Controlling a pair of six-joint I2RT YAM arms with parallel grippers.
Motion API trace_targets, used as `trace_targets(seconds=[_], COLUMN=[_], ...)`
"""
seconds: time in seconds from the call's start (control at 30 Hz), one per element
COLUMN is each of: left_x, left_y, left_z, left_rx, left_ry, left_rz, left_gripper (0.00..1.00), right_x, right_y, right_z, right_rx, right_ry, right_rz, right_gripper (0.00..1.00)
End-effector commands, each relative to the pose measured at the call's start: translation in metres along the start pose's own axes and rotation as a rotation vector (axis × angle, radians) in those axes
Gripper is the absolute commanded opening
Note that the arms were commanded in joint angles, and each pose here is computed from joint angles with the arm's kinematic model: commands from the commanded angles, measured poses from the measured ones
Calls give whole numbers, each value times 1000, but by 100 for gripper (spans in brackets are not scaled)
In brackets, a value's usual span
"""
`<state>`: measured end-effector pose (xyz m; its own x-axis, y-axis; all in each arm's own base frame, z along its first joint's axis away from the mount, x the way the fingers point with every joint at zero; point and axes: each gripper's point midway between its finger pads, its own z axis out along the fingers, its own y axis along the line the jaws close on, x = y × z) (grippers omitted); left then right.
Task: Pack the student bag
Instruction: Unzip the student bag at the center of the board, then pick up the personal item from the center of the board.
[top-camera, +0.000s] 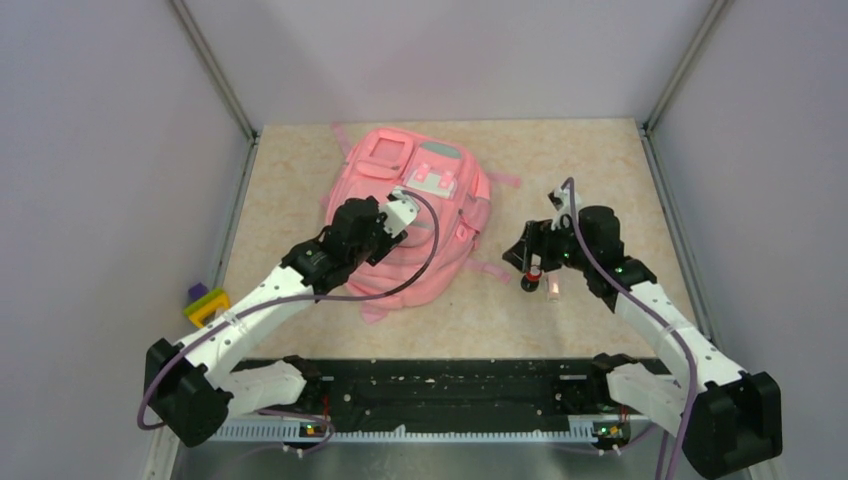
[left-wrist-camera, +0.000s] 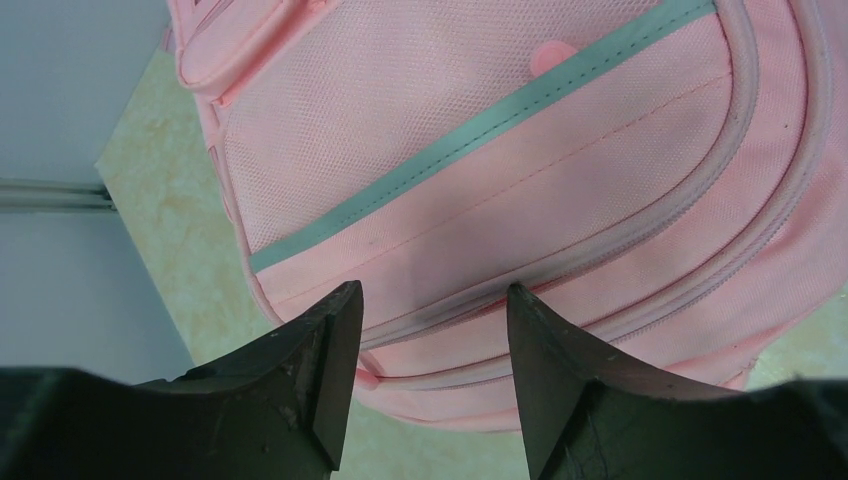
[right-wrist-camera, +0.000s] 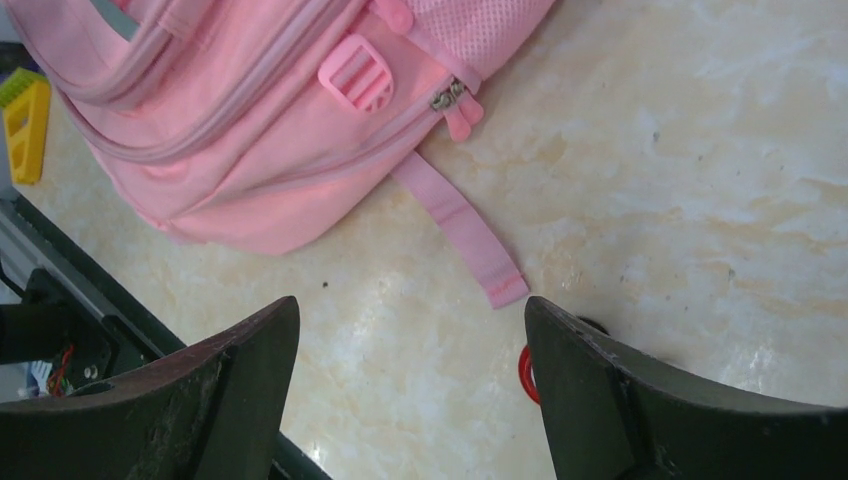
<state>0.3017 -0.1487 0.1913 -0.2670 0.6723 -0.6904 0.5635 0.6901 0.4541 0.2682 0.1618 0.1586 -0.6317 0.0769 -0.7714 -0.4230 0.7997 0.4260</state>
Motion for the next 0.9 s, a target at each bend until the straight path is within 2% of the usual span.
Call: trace_targets(seconds=[0.0,0.13,0.4,0.57,0.87], left_x=[-20,-18,-21,-20,1], left_y=[21,9,13,-2,-22], left_z=[2,7,19,29,33], left_rx=[-103,-47,-90,-21,61], left_ry=[-63,-66,-69,-71,-16], left_rz=[-7,-11,-23,-8,17], left_gripper=[59,59,60,62,65], right_x=[13,23,30,33,52], right_y=[-1,-4,-31,-52,-61], right_z=[-7,-13,-23,-24,-8], right_rx=[3,19,203,320,357], right_ry=[23,36,24,14,66], right_rz=[-7,4,74,99,84], right_gripper=[81,81,79,79,79])
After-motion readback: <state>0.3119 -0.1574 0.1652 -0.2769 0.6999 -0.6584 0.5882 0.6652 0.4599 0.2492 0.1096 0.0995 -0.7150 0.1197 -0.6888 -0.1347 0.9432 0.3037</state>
